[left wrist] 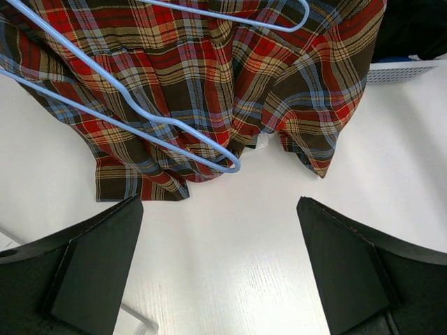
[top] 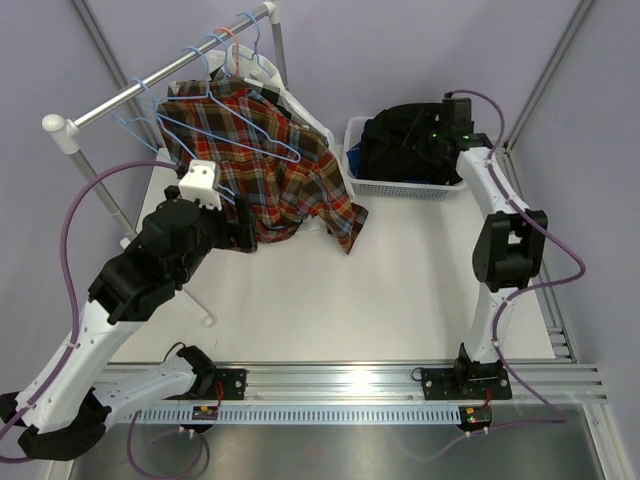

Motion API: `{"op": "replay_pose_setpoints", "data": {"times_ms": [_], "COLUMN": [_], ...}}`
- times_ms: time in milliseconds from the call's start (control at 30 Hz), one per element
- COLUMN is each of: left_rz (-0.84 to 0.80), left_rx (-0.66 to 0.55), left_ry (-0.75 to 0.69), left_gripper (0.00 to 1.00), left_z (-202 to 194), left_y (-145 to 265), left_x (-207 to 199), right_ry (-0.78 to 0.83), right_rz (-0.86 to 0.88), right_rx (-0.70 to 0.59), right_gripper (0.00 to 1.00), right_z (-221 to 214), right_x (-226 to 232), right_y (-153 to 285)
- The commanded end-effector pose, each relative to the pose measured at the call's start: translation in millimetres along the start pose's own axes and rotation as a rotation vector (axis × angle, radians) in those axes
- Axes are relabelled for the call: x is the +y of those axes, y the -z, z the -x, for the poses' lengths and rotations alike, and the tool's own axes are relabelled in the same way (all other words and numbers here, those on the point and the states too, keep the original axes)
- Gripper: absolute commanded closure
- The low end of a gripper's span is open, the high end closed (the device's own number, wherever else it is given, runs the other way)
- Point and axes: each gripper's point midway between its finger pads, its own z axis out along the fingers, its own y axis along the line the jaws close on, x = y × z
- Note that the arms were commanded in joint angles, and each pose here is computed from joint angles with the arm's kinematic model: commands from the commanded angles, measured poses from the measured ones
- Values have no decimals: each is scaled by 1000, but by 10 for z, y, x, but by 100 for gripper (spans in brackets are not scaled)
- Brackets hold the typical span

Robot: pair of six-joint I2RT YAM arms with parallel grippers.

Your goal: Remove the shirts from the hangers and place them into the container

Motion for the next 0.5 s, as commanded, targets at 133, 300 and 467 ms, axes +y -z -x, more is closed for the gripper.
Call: {"op": "replay_pose_setpoints", "data": {"times_ms": [133, 300, 467], "left_rz": [-19, -17, -19], "left_rx": [-78, -77, -78], "left_ry": [25, 22, 25], "left_gripper": [1, 1, 1], "left_z": [258, 247, 252], "left_y": [52, 53, 56], "left_x": [-32, -25, -29], "right_ry": [-208, -343, -417], "right_rz": [16, 28, 36], "right_rx": [-270, -256, -215], "right_gripper": [23, 23, 22], "right_z": [1046, 886, 759], "right_x": [-683, -1404, -1844], "right_y": [993, 883, 632]}}
